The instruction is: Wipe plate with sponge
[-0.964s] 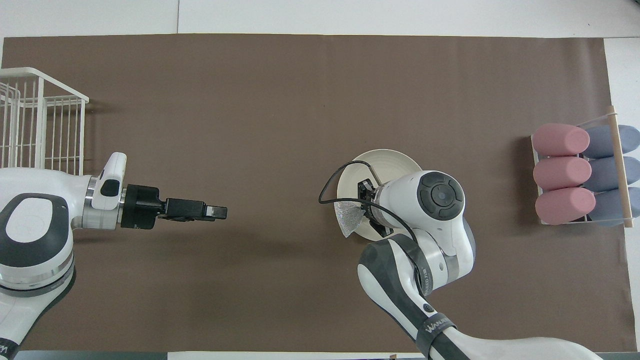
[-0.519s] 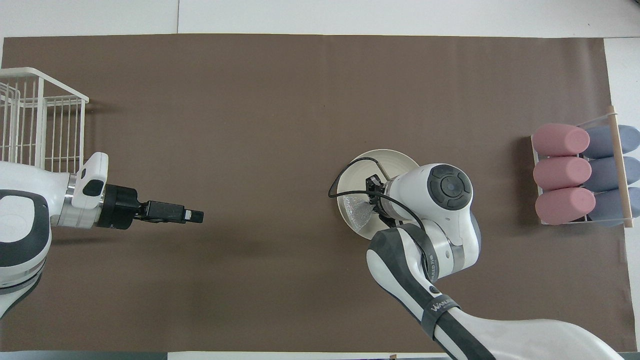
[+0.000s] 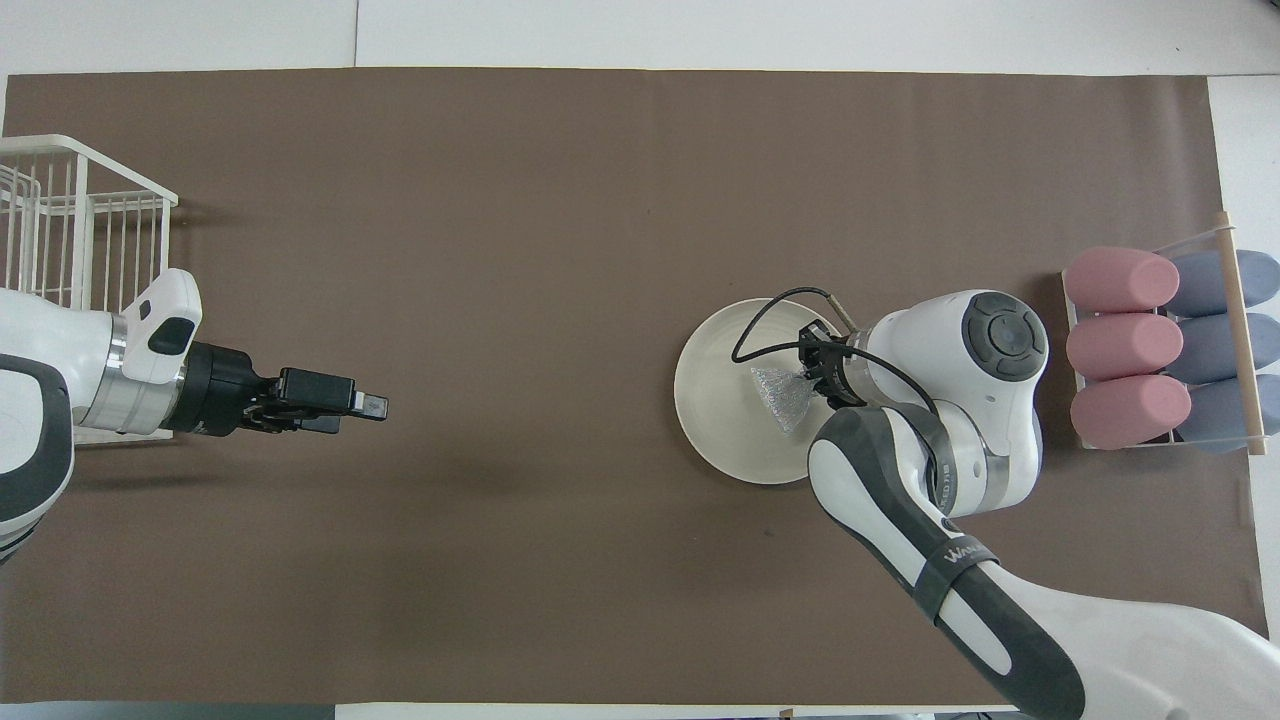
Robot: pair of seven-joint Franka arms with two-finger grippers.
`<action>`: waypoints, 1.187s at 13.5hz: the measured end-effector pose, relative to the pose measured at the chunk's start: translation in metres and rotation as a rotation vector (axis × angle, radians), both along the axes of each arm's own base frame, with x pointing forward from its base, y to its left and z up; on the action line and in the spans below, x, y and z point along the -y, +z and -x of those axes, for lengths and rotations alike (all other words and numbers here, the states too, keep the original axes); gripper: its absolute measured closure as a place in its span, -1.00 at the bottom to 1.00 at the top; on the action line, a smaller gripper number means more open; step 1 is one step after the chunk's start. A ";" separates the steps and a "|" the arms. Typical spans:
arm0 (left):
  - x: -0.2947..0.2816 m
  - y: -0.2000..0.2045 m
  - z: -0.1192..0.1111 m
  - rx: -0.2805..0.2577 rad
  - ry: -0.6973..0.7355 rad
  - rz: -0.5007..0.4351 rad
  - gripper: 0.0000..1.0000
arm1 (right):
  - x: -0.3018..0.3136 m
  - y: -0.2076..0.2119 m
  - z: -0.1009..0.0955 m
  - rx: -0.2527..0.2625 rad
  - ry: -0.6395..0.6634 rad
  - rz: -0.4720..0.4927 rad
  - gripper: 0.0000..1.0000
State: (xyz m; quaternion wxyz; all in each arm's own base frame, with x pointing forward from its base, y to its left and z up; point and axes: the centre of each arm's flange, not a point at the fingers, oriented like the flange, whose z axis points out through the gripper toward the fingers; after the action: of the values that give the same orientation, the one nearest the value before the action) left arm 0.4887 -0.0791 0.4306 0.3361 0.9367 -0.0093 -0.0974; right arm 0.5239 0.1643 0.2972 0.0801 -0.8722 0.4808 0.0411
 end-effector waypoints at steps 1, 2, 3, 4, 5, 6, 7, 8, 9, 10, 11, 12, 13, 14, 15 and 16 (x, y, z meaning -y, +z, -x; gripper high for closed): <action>0.001 0.001 0.000 0.003 -0.014 -0.023 -1.00 | -0.009 0.000 0.003 -0.006 -0.014 0.000 0.80; 0.004 0.003 0.000 0.010 -0.033 -0.041 -1.00 | -0.027 0.001 0.009 -0.015 -0.043 -0.001 0.80; 0.011 0.007 -0.001 0.022 -0.054 -0.055 -1.00 | -0.052 0.001 0.018 -0.023 -0.073 -0.002 0.80; 0.017 0.013 -0.003 0.036 -0.071 -0.069 -1.00 | -0.077 0.001 0.029 -0.032 -0.093 -0.003 0.80; 0.020 0.018 -0.004 0.047 -0.080 -0.079 -1.00 | -0.093 0.001 0.037 -0.037 -0.102 -0.003 0.80; 0.021 0.021 -0.006 0.054 -0.084 -0.084 -1.00 | -0.098 0.000 0.040 -0.036 -0.104 -0.003 0.80; 0.020 0.022 -0.006 0.057 -0.083 -0.088 -1.00 | -0.096 0.000 0.039 -0.036 -0.105 -0.003 0.80; 0.019 0.023 -0.007 0.059 -0.081 -0.090 -1.00 | -0.092 0.000 0.037 -0.033 -0.098 -0.004 0.80; 0.018 0.023 -0.007 0.063 -0.079 -0.092 -1.00 | -0.083 0.000 0.032 -0.025 -0.077 -0.004 0.80; 0.018 0.023 -0.008 0.068 -0.076 -0.094 -1.00 | -0.070 0.001 0.026 -0.014 -0.048 -0.005 0.80; 0.018 0.024 -0.009 0.072 -0.073 -0.095 -1.00 | -0.052 0.001 0.018 -0.001 -0.018 -0.005 0.80; 0.018 0.024 -0.009 0.075 -0.071 -0.096 -1.00 | -0.033 0.001 0.010 0.009 0.004 -0.004 0.80; 0.017 0.024 -0.010 0.077 -0.070 -0.100 -1.00 | -0.014 0.000 0.003 0.017 0.018 -0.002 0.80; 0.015 0.023 -0.010 0.080 -0.076 -0.114 -1.00 | -0.001 0.000 -0.001 0.023 0.028 -0.001 0.80; 0.014 0.022 -0.010 0.084 -0.086 -0.136 -1.00 | 0.005 -0.001 -0.003 0.026 0.035 -0.001 0.80; 0.012 0.022 -0.010 0.090 -0.091 -0.150 -1.00 | 0.004 -0.001 -0.002 0.027 0.040 -0.001 0.80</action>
State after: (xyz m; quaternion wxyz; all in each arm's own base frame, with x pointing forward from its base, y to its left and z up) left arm 0.4987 -0.0915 0.4526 0.2593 0.9614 -0.0593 -0.0709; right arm 0.5262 0.1603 0.2967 0.0859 -0.8820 0.4623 0.0312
